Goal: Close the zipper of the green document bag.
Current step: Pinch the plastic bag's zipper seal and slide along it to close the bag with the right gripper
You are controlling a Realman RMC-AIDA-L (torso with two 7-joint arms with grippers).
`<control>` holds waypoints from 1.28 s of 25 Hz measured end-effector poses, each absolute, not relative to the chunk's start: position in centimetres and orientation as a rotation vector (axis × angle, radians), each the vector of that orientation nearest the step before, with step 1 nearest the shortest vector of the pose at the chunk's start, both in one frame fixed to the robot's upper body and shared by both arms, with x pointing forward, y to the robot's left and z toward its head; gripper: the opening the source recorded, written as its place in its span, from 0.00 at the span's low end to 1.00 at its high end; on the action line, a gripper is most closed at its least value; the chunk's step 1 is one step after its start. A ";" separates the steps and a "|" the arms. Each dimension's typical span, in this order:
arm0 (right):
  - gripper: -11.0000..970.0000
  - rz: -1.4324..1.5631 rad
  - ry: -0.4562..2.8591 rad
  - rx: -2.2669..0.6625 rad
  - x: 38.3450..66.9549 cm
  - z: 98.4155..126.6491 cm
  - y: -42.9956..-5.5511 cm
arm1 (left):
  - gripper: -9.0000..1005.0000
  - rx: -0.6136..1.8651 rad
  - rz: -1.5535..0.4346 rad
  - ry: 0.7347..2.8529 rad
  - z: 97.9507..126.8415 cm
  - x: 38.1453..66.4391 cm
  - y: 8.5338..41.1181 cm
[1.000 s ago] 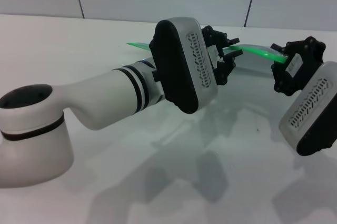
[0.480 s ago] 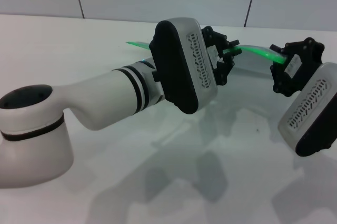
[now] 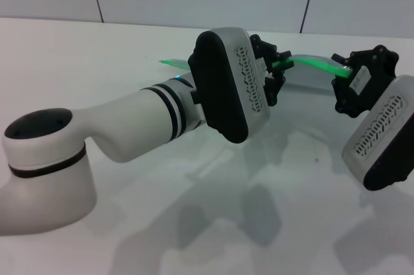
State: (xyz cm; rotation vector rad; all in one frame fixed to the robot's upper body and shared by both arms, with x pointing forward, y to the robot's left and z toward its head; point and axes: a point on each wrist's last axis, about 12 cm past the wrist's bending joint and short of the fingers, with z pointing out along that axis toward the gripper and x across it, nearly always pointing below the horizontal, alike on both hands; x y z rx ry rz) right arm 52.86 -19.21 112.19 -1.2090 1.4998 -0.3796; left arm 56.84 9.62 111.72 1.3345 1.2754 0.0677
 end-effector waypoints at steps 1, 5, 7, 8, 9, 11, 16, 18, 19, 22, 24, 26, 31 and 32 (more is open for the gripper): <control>0.07 -0.379 1.500 -1.208 52.9 112.2 -19.2 | 0.09 1.333 0.069 1.276 111.7 56.9 9.6; 0.07 -0.382 1.502 -1.202 52.9 112.3 -19.4 | 0.09 1.326 0.071 1.280 111.8 57.0 9.7; 0.07 -0.387 1.505 -1.196 53.0 112.3 -19.5 | 0.09 1.319 0.073 1.284 111.8 57.0 9.9; 0.07 -0.387 1.505 -1.196 53.0 112.3 -19.5 | 0.09 1.317 0.073 1.286 111.8 57.0 9.9; 0.07 -0.389 1.506 -1.193 53.0 112.4 -19.6 | 0.09 1.314 0.074 1.288 111.8 57.1 10.0; 0.07 -0.391 1.506 -1.189 53.0 112.4 -19.7 | 0.09 1.306 0.076 1.296 111.8 57.1 10.2; 0.07 -0.401 1.512 -1.177 53.1 112.5 -20.1 | 0.09 1.288 0.085 1.327 111.4 57.4 10.8; 0.07 -0.406 1.516 -1.171 53.2 112.5 -20.3 | 0.09 1.278 0.089 1.349 111.1 57.5 11.2; 0.07 -0.409 1.518 -1.167 53.2 112.6 -20.4 | 0.09 1.270 0.091 1.362 110.9 57.6 11.5; 0.07 -0.423 1.528 -1.151 53.3 112.7 -21.0 | 0.09 1.239 0.105 1.408 110.4 57.8 12.6; 0.07 -0.434 1.540 -1.137 53.4 112.7 -21.5 | 0.09 1.212 0.118 1.443 110.0 57.9 13.6; 0.07 -0.449 1.554 -1.119 53.4 112.7 -22.2 | 0.09 1.181 0.131 1.480 109.6 58.1 14.7; 0.07 -0.485 1.585 -1.077 53.7 112.8 -23.8 | 0.09 1.107 0.166 1.550 109.1 58.5 17.1; 0.07 -0.490 1.591 -1.068 53.7 112.8 -24.1 | 0.09 1.096 0.172 1.560 109.0 58.5 17.4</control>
